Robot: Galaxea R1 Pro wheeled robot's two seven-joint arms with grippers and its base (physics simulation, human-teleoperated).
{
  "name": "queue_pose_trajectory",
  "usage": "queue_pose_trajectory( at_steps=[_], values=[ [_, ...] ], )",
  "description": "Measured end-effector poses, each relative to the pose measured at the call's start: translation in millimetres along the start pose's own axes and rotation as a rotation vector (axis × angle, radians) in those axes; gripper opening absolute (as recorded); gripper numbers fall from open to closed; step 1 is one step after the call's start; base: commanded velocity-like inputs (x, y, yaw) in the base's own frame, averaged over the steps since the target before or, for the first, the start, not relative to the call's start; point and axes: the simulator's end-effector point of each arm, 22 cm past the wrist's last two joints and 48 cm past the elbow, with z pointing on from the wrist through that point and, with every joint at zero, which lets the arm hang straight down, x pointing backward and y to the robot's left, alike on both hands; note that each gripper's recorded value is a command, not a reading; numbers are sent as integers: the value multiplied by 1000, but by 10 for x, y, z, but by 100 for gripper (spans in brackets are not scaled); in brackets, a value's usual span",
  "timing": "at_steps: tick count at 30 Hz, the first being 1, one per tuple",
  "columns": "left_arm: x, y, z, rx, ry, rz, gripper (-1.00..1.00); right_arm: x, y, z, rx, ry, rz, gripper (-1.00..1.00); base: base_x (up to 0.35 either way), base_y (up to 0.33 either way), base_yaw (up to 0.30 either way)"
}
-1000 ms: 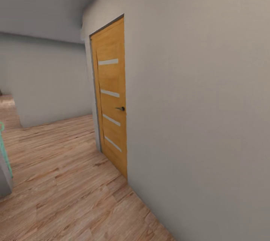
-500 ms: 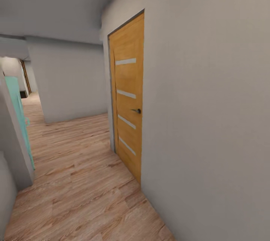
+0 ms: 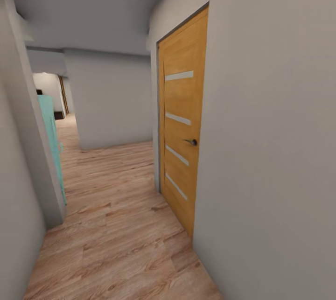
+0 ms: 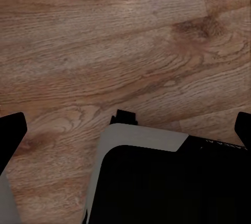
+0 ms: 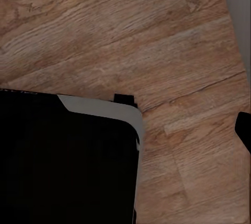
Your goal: Move the two storage containers from the living room to the garage. In the garage, place one container on the floor and stack the other container on top of it (either order is fine).
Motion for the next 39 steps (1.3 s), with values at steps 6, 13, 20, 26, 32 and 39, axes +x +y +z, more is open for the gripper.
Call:
queue_pose_trajectory(
  at_steps=[6, 13, 20, 26, 32, 39],
  values=[
    [1, -3, 0, 0, 0, 0, 100, 0, -1, 0, 0, 0, 0, 100, 246, 0, 273],
    [8, -13, 0, 2, 1, -1, 100, -3, 21, 1, -3, 0, 0, 100, 246, 0, 273],
    [6, -23, -1, 3, 1, 0, 100, -7, 11, 1, -1, -2, 0, 100, 246, 0, 273],
    [9, -23, -1, 3, 2, -1, 100, -5, 14, 0, -3, -2, 0, 100, 248, 0, 273],
    [7, -24, -1, 3, 1, 0, 100, -3, 2, 0, -1, -2, 0, 100, 283, 0, 228],
    [6, -24, -1, 3, 1, 0, 100, -2, -8, -1, 0, -2, 0, 100, 315, 0, 30]
  ],
)
